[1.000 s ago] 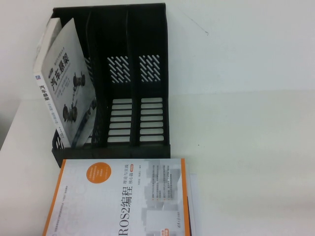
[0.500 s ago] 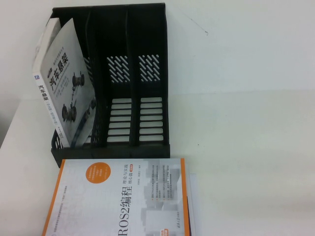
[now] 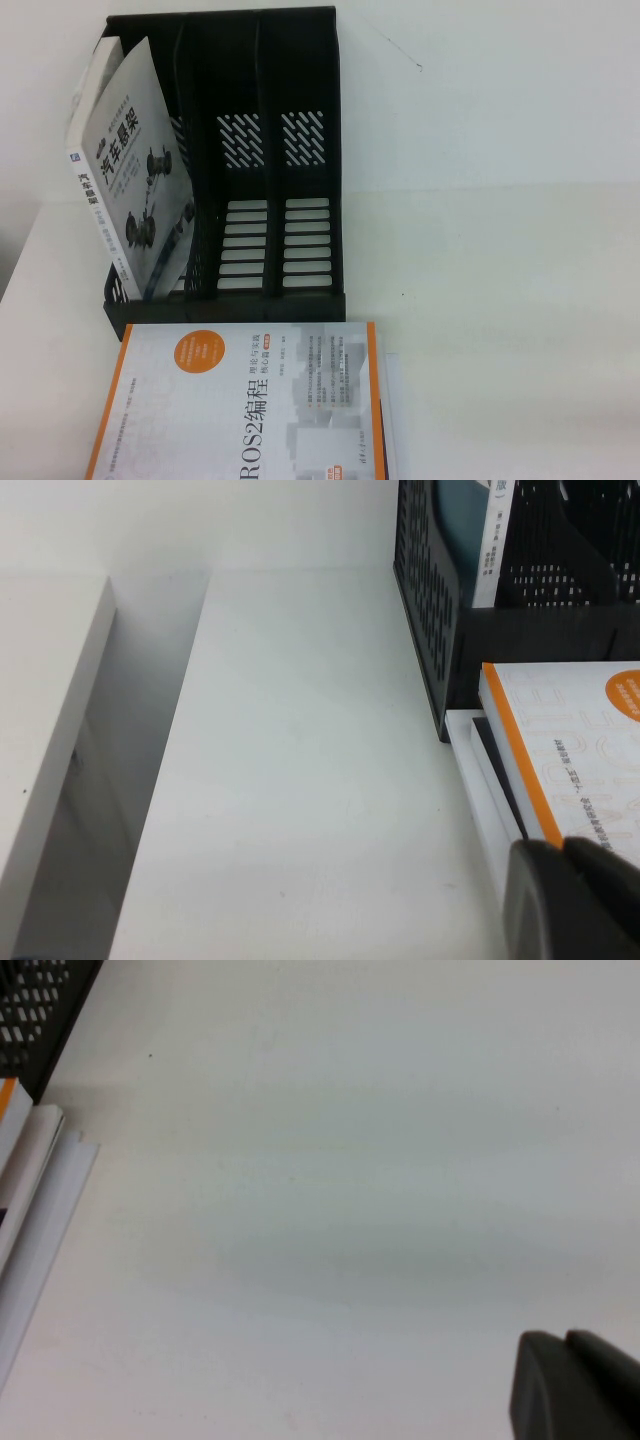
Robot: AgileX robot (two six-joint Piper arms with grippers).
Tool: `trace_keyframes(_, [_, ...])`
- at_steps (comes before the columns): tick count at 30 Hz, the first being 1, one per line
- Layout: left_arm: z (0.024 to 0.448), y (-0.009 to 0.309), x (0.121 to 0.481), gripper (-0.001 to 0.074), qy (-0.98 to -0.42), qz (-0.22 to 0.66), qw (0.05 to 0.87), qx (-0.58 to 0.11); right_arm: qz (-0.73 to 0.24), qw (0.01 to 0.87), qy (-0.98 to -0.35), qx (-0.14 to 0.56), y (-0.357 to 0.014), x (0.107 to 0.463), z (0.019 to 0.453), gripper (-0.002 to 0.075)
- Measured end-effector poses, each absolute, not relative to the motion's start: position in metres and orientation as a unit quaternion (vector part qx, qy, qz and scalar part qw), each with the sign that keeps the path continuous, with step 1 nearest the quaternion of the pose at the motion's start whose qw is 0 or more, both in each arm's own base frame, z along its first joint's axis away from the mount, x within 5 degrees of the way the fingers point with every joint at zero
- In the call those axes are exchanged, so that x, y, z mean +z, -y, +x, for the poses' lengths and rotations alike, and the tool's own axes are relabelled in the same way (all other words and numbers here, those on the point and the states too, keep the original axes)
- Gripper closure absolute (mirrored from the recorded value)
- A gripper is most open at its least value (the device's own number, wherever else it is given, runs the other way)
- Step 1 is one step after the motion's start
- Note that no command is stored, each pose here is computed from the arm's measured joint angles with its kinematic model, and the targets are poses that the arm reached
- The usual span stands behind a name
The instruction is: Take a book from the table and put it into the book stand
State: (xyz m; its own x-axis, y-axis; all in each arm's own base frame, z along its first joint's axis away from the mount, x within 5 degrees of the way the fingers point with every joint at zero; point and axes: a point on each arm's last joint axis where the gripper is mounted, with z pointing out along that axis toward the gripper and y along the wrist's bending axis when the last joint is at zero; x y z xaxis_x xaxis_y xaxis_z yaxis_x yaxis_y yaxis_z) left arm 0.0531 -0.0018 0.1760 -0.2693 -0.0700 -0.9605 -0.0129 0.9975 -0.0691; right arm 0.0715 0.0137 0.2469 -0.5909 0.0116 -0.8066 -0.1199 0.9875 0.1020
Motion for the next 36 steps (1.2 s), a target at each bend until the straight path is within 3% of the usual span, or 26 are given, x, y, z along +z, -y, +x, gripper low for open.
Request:
trace_keyframes(11, [0.053, 0.002, 0.176, 0.0737, -0.796, -0.026, 0.604, -0.024, -0.028, 0.453, -0.888, 0.070, -0.013, 0.245, 0.072, 0.0722])
trace_keyframes(19, [0.053, 0.002, 0.176, 0.0737, -0.797, -0.026, 0.603, -0.024, 0.044, 0.494, -0.867, 0.056, -0.002, 0.234, 0.068, 0.0722])
trace_keyframes(27, [0.053, 0.002, 0.176, 0.0738, -0.797, -0.026, 0.602, -0.024, 0.052, 0.604, -0.795, -0.004, 0.006, 0.200, 0.057, 0.0722])
trace_keyframes(30, [0.053, 0.002, 0.176, 0.0738, -0.798, -0.026, 0.602, -0.024, 0.061, 0.604, -0.794, 0.003, 0.006, 0.179, 0.054, 0.0722])
trace_keyframes(36, [0.053, 0.002, 0.176, 0.0738, -0.798, -0.026, 0.602, -0.024, 0.050, 0.581, -0.812, 0.000, 0.004, 0.170, 0.051, 0.0722])
